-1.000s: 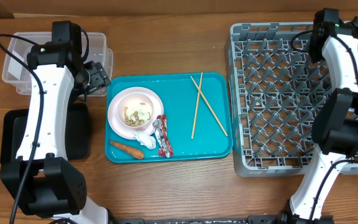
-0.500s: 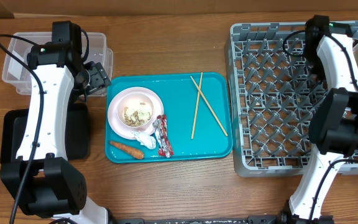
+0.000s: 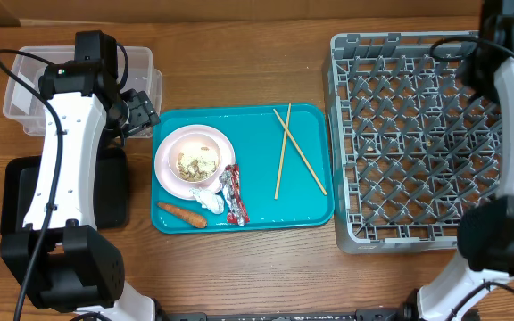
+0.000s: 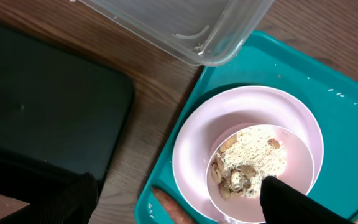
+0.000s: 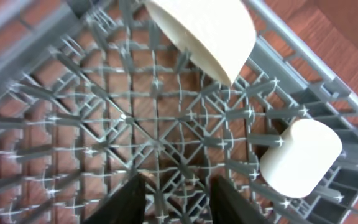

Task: Sort waste into correct bins and load items into the dishwasher
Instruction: 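Lift the white bowl with the right gripper and set it in the rack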

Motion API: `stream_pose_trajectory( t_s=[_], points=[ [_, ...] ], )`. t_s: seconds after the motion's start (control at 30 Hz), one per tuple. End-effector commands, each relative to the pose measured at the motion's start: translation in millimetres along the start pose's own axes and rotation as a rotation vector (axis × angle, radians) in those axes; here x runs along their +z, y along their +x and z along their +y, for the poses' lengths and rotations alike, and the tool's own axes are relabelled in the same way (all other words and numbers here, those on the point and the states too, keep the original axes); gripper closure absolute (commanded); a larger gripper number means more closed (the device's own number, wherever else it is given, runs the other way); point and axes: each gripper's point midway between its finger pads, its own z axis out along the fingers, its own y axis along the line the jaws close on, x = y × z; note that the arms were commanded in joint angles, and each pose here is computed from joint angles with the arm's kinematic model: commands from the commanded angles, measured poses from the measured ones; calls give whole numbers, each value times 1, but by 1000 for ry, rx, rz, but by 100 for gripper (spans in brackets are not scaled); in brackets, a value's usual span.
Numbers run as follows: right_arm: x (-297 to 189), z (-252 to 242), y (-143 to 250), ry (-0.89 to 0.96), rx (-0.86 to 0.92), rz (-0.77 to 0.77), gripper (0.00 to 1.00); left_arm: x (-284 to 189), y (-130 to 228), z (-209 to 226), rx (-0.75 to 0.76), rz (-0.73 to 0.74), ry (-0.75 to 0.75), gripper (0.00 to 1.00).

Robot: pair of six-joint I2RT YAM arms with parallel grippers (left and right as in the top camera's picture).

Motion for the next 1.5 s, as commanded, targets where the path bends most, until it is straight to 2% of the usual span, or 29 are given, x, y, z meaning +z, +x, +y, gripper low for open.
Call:
stream_pose_trajectory(
  t_s=[0.0, 0.1, 0.23, 0.33, 0.63, 0.77, 0.9, 1.13, 1.23, 1.47],
  points=[
    [-1, -17, -25, 19, 83, -76, 74, -13, -4, -3, 23, -32, 20, 14],
    [8, -21, -47, -3, 93, -129, 75, -13, -2, -2, 23, -23, 20, 14],
    [24, -11, -77, -63, 3, -208, 77, -13, -1, -2, 23, -19, 19, 14],
    [41, -17, -93, -18, 16, -254, 77, -13, -1, -3, 22, -18, 22, 14],
    [111, -43, -86, 104, 83, -173, 77, -14, 1, -11, 20, -6, 66, 14],
    [127, -39, -73, 62, 81, -102, 77, -14, 1, -10, 20, -5, 66, 14],
    [123, -13, -32, -113, -42, 85, 78, -14, 1, -10, 20, -5, 66, 14],
    [111, -8, -1, -174, -66, 222, 79, -14, 1, -10, 20, -6, 66, 14],
    [103, -11, -2, -173, -65, 216, 78, -14, 1, -10, 20, -6, 66, 14],
    [53, -19, -38, -223, -24, 51, 63, -14, 1, -10, 20, -6, 66, 14]
  ],
)
